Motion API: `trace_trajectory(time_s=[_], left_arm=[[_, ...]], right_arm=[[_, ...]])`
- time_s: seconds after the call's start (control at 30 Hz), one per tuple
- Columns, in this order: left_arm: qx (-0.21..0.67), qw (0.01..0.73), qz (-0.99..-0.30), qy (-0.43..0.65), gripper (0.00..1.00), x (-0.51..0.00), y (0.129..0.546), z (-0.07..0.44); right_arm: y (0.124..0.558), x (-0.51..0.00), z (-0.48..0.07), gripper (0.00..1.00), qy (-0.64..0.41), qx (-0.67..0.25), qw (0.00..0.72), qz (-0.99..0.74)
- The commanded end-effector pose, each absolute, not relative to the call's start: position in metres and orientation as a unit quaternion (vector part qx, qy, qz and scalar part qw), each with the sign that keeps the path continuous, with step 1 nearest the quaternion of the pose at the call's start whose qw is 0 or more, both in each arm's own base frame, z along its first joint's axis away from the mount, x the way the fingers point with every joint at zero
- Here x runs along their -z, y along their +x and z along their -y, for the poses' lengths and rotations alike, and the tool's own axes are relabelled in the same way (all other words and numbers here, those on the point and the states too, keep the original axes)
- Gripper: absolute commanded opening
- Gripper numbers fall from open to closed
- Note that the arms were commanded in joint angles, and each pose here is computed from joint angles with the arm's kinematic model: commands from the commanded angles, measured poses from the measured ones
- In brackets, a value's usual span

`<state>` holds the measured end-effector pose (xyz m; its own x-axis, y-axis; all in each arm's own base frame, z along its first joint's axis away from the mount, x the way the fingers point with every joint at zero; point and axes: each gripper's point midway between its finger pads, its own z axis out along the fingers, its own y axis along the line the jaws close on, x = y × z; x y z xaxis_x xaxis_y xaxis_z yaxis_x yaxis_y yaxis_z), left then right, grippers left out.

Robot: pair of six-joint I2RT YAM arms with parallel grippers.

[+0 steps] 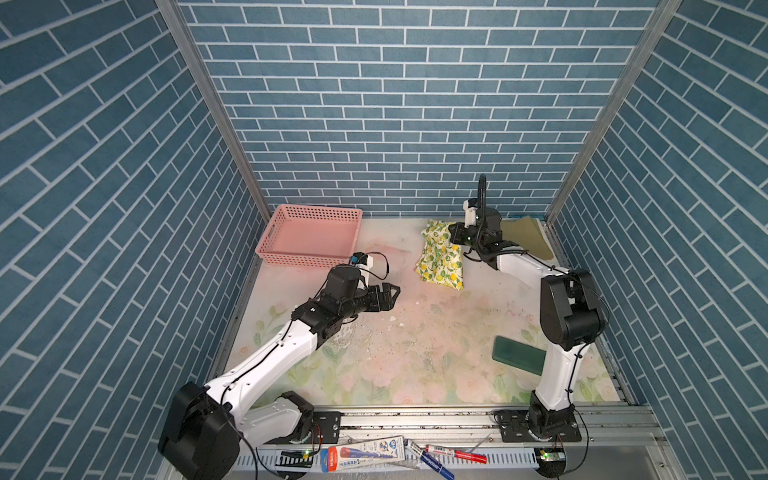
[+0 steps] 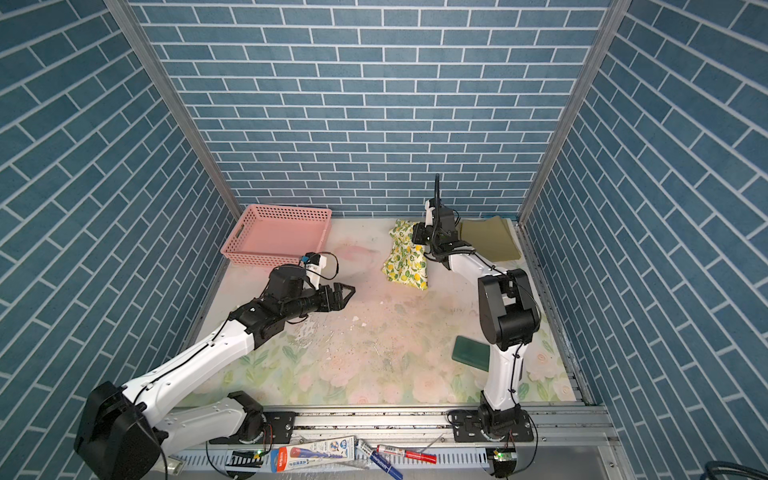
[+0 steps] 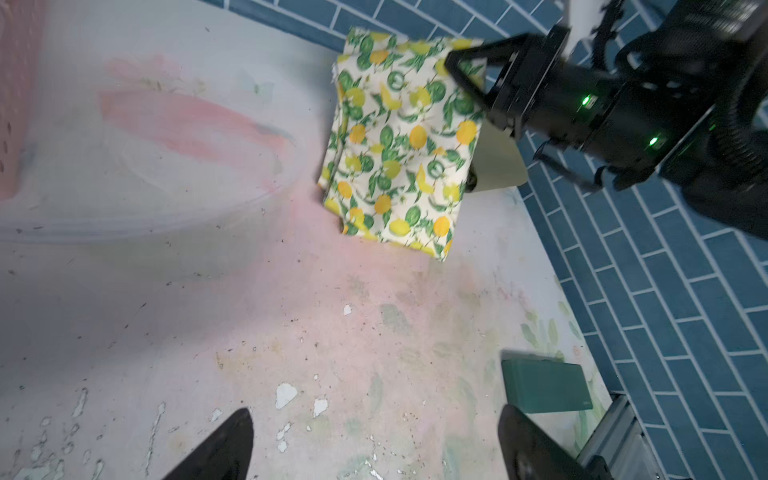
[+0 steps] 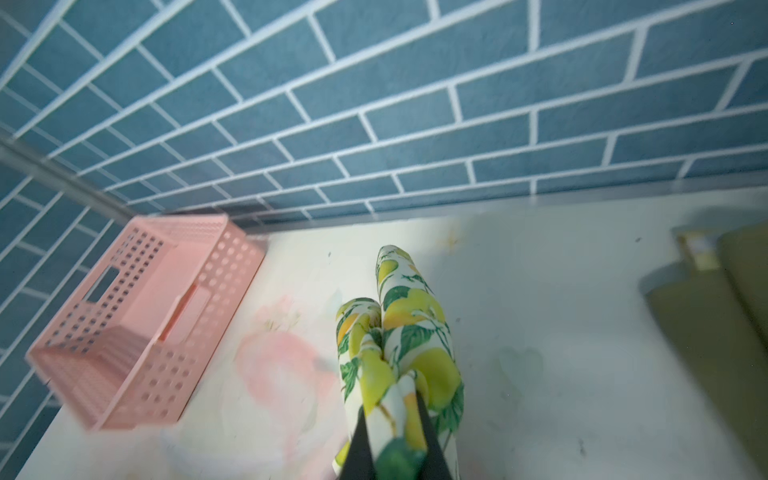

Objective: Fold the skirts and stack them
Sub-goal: 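Carry the folded lemon-print skirt with the right gripper onto the olive-green stack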

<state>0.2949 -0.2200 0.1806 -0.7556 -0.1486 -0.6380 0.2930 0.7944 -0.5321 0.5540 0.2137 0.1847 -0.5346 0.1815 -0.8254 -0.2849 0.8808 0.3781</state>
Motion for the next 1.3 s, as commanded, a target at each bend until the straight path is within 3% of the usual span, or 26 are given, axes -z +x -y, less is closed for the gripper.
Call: trace_trajectory(time_s=[0.0,0.33,0.7,1.27], left_arm=[[0.283,0.333,-0.898,0.044,0.93,-0.154,0.298,0.215],[0.283,0.327,-0.901,0.039,0.93,-0.145,0.319,0.228],[0.281,0.33,-0.901,0.024,0.93,-0.146,0.327,0.229],[0.275,0.339,-0.9,0.018,0.93,-0.154,0.324,0.224]], right_arm=[[0.588,-0.212,-0.182,0.0,-0.001,-0.188,0.526,-0.829],[0.643,-0.259,-0.099,0.0,0.136,-0.166,0.614,-0.76],[0.658,-0.295,-0.008,0.0,0.287,-0.173,0.671,-0.661],[0.617,-0.204,0.099,0.0,0.39,-0.179,0.595,-0.68]])
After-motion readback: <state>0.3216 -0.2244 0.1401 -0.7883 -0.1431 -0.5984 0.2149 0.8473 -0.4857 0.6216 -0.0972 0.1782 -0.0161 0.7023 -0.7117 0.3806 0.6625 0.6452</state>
